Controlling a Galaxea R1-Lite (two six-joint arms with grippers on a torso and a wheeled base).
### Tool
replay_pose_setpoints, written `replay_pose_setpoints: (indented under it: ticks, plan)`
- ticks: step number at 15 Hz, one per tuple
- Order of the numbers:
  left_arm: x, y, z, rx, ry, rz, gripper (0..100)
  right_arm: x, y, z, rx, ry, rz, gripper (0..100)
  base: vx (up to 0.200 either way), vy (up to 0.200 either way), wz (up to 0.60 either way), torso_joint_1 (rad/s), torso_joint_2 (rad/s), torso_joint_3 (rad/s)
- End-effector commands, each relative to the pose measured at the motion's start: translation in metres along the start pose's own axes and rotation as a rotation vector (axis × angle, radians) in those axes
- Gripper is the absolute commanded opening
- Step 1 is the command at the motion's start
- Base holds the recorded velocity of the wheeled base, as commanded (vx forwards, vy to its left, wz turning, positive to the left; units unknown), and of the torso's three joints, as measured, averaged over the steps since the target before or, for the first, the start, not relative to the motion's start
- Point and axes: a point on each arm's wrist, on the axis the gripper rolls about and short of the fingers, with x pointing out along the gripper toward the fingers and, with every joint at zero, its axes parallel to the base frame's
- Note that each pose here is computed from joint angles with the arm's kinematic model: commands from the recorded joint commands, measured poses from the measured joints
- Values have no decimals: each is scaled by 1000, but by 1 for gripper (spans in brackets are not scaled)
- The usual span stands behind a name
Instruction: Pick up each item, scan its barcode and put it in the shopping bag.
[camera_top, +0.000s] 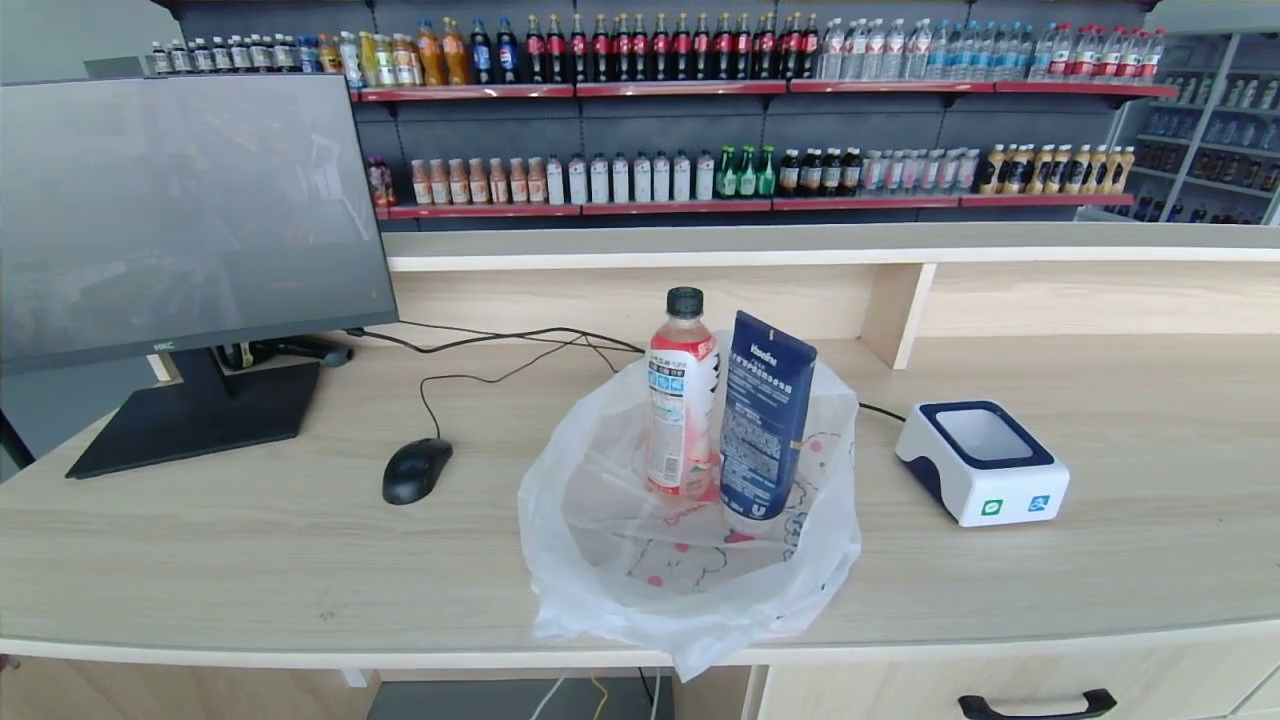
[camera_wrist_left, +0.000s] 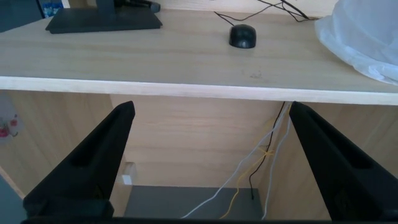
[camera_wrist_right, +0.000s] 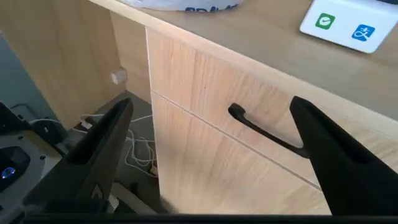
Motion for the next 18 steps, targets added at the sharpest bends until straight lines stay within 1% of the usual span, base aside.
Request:
replay_pose_setpoints:
  ticks: [1, 2, 5, 7, 9, 10, 11, 13, 14, 18]
  plan:
    - [0, 0, 0, -12, -1, 2, 100, -13, 5, -13, 73, -75, -220, 100, -200, 0, 0, 2, 12, 7]
    - [0, 0, 0, -14, -1, 1, 100, -13, 4, -13, 95, -70, -246, 100, -200, 0, 0, 7, 2, 2]
    - [0, 0, 0, -26, -1, 4, 100, -13, 4, -13, 114, -70, -258, 100, -200, 0, 0, 15, 1, 4]
    - [0, 0, 0, -26, -1, 4, 100, -12, 4, -13, 121, -50, -276, 100, -200, 0, 0, -10, 0, 5]
    - [0, 0, 0, -28, -1, 5, 100, -11, 4, -12, 133, -39, -339, 100, -200, 0, 0, 0, 0, 2]
    - [0, 0, 0, -29, -1, 5, 100, -11, 5, -12, 145, -38, -392, 100, -200, 0, 0, 2, 2, 2]
    - [0, 0, 0, -23, -3, 4, 100, -11, 5, -12, 157, -42, -391, 100, -200, 0, 0, 2, -2, 2]
    - [0, 0, 0, -17, -1, 2, 100, -11, 5, -12, 160, -41, -392, 100, 0, 0, 0, 0, 0, 0]
    - [0, 0, 0, -20, -1, 4, 100, -11, 5, -12, 160, -42, -392, 100, 0, 0, 0, 0, 0, 0]
    - [0, 0, 0, -20, -1, 4, 100, -11, 5, -12, 147, -39, -388, 100, 0, -200, 0, 12, 7, 1]
